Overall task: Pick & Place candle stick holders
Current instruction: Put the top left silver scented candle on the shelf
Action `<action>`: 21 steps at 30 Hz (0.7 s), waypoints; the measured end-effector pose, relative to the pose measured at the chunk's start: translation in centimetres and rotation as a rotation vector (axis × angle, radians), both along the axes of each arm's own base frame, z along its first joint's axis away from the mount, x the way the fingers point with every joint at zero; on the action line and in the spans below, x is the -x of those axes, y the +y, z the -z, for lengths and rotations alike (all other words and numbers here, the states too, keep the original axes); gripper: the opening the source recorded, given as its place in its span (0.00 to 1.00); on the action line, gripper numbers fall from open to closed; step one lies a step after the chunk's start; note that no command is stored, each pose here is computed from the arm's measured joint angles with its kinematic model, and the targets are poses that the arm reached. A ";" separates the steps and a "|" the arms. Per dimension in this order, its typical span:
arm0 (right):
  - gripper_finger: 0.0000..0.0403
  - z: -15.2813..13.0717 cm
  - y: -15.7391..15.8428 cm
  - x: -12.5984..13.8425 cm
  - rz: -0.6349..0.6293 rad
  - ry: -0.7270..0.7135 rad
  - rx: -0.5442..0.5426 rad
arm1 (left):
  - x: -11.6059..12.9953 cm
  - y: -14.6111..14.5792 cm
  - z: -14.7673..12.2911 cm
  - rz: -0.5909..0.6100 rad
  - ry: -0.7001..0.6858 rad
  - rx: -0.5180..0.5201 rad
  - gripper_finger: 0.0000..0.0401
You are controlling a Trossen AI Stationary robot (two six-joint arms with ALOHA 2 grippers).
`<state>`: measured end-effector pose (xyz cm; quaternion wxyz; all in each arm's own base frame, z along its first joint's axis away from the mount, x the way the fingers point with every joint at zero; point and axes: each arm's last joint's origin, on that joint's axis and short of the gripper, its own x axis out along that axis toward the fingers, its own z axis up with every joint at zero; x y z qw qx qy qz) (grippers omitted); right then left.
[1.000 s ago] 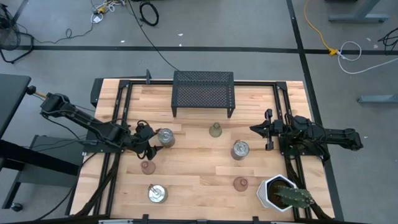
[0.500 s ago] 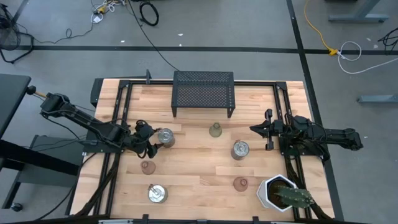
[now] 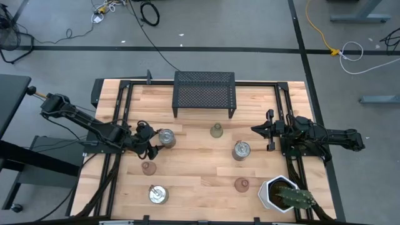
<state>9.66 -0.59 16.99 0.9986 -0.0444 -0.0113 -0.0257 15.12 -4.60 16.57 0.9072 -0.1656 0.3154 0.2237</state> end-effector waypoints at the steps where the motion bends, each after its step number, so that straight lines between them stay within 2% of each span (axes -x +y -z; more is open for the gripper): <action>1: 0.05 0.0 0.0 0.0 0.000 0.000 0.000 | 0.0 0.0 0.0 -0.006 -0.003 -0.009 1.00; 9: 0.05 0.0 0.0 0.0 0.000 0.000 0.000 | -0.1 -0.1 0.9 -0.008 -0.071 -0.002 1.00; 14: 0.05 0.0 0.0 0.0 0.000 0.000 0.000 | -0.2 0.0 1.1 0.019 -0.065 -0.091 1.00; 21: 0.05 0.0 0.0 0.0 0.000 0.000 0.000 | -0.4 0.0 1.3 0.019 -0.060 -0.113 1.00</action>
